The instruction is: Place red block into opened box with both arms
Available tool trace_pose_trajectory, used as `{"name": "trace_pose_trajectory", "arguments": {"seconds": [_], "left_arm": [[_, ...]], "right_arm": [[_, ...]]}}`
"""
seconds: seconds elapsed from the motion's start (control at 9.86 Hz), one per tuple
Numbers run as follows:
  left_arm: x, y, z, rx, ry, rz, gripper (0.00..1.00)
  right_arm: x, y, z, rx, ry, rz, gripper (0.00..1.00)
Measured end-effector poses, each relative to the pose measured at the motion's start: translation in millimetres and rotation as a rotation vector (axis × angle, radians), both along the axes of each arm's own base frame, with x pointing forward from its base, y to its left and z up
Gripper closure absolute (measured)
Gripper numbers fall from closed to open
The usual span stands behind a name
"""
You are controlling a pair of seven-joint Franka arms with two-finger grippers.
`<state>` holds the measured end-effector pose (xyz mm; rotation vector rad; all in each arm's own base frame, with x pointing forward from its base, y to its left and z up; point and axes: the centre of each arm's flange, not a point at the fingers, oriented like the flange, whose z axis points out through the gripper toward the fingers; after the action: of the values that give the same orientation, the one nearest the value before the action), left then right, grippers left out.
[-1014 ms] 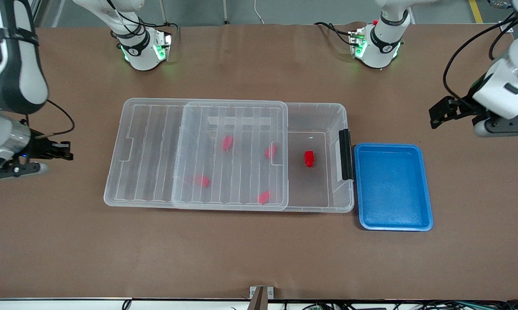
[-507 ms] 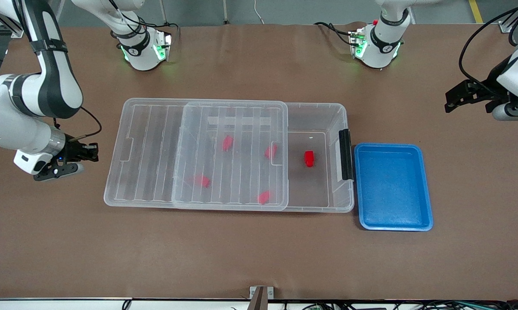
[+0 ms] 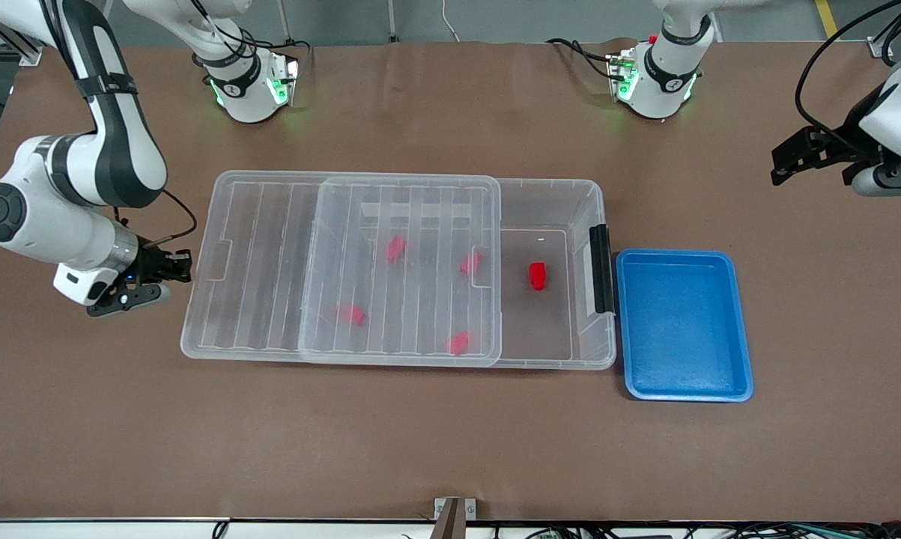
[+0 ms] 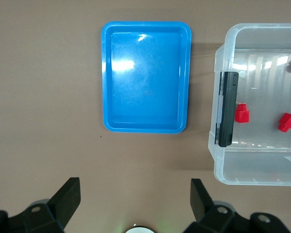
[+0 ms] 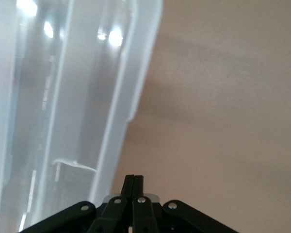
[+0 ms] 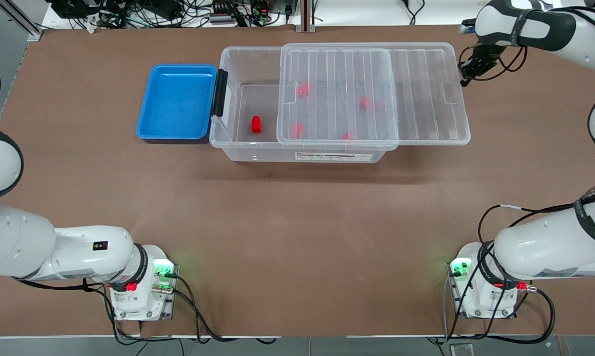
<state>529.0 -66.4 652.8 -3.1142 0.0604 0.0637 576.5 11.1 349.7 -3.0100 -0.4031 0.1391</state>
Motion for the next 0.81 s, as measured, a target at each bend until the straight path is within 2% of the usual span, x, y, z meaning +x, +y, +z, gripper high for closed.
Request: {"name": "trace_pose_trajectory", "arguments": {"seconds": [0.2,0.51,0.81], "left_arm": [[-11.1,-9.9,9.6,0.005,0.000,-0.006,0.00],[-10.4,-3.9,7.1,0.005,0.005,0.006,0.00],[-8.9,8.6,6.5,0.005,0.007,0.027,0.00]], "right_arm": [[0.1,10.9,-3.7,0.006,0.005,0.013,0.99],[-0.2,22.4,-4.9,0.033,0.008,-0.003,0.99],[-1.5,60.7,-5.2,0.030,0.016,-0.028,0.99]]}}
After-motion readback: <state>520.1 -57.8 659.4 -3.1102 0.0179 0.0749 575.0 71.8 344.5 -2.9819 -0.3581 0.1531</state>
